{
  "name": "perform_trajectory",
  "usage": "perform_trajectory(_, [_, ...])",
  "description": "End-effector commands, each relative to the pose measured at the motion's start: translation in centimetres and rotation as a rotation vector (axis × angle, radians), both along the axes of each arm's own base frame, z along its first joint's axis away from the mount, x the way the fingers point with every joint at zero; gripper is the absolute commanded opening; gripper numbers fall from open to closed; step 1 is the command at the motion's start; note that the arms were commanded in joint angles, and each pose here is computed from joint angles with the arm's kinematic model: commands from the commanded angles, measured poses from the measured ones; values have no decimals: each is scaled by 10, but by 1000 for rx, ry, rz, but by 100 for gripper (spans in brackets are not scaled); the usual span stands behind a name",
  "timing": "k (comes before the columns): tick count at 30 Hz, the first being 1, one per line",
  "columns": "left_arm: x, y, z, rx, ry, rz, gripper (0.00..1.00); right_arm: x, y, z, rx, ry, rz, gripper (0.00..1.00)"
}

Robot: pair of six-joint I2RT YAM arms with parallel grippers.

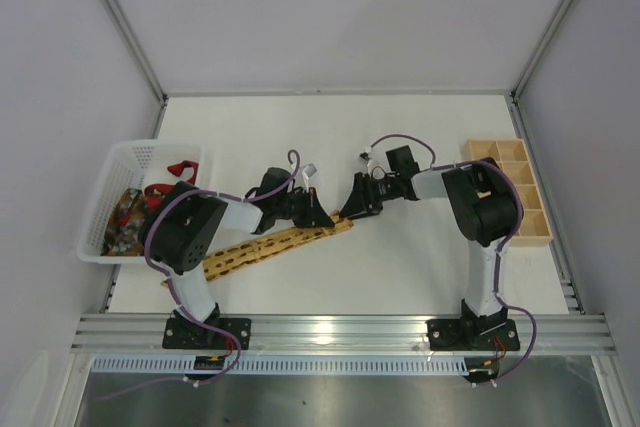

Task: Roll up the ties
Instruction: Roll the tie

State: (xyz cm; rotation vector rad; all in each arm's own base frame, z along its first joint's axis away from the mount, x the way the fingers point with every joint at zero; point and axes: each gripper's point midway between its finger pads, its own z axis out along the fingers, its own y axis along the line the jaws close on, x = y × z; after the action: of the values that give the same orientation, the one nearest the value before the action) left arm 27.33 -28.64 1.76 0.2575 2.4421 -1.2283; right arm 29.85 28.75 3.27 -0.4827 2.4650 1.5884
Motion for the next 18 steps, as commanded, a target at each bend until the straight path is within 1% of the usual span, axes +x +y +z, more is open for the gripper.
perform_trajectory(1, [-44, 75, -94, 345, 214, 104, 0, -15, 1, -56, -137, 49, -14, 58])
perform_trajectory(3, [-44, 75, -95, 341, 214, 103, 0, -18, 10, -56, -120, 40, 0, 57])
perform_trajectory(6, [-46, 75, -95, 337, 218, 100, 0, -17, 14, -54, -101, 15, -13, 54])
perform_trajectory(9, [-44, 75, -92, 336, 212, 101, 1, -10, 13, -46, -73, 26, -49, 44])
perform_trajectory(10, [-44, 74, -90, 332, 211, 99, 1, -8, 13, -39, -61, 22, -54, 37])
perform_trajectory(12, [-42, 72, -84, 331, 203, 95, 0, -12, 9, -37, -104, 43, -77, 29])
perform_trajectory(13, [-43, 71, -82, 327, 202, 90, 1, -12, 8, -26, -111, 30, -82, 17])
perform_trajectory(15, [-42, 65, -76, 315, 191, 76, 0, -19, -2, -23, -182, 46, -99, 9])
perform_trajectory(16, [-44, 63, -74, 318, 199, 65, 0, -24, -7, -20, -213, 60, -100, 1])
perform_trajectory(17, [-48, 56, -73, 321, 195, 42, 0, -20, -12, -10, -242, 25, -125, 0])
perform_trajectory(18, [-45, 49, -68, 314, 183, 31, 0, -29, -20, -11, -289, 48, -120, 0])
